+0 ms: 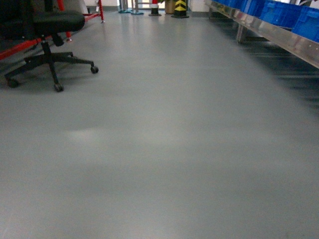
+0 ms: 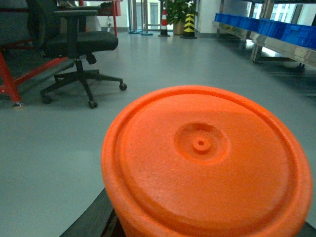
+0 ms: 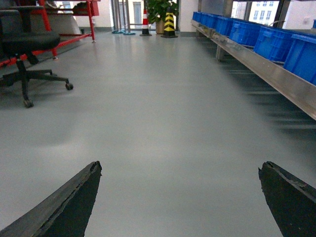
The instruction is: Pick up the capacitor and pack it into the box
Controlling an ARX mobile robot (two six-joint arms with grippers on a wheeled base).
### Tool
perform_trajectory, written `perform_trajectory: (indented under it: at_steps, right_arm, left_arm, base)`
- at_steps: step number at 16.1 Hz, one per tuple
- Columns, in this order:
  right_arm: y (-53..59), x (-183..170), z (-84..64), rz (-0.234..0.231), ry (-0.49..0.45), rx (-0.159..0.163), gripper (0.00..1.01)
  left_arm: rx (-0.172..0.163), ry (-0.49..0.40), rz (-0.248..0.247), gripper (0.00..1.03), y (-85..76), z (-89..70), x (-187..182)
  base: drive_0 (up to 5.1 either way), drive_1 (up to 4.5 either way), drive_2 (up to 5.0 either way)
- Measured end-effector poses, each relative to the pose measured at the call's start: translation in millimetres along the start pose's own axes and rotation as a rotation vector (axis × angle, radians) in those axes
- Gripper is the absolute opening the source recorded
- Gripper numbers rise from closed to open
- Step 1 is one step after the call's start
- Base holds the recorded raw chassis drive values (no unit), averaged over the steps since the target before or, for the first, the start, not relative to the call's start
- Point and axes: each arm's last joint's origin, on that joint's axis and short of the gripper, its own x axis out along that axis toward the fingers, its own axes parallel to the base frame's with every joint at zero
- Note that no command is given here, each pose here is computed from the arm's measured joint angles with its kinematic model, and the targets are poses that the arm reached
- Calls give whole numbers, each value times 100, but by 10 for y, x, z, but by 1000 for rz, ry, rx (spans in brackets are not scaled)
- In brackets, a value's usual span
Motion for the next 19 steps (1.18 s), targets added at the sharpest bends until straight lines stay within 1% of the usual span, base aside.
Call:
perform_trajectory:
  at_steps: [19]
  right_arm:
    - [0,0,4,0,-4,0,98]
  left_arm:
    - [0,-1,0,44,0,1,0]
  base:
    - [-508,238,238]
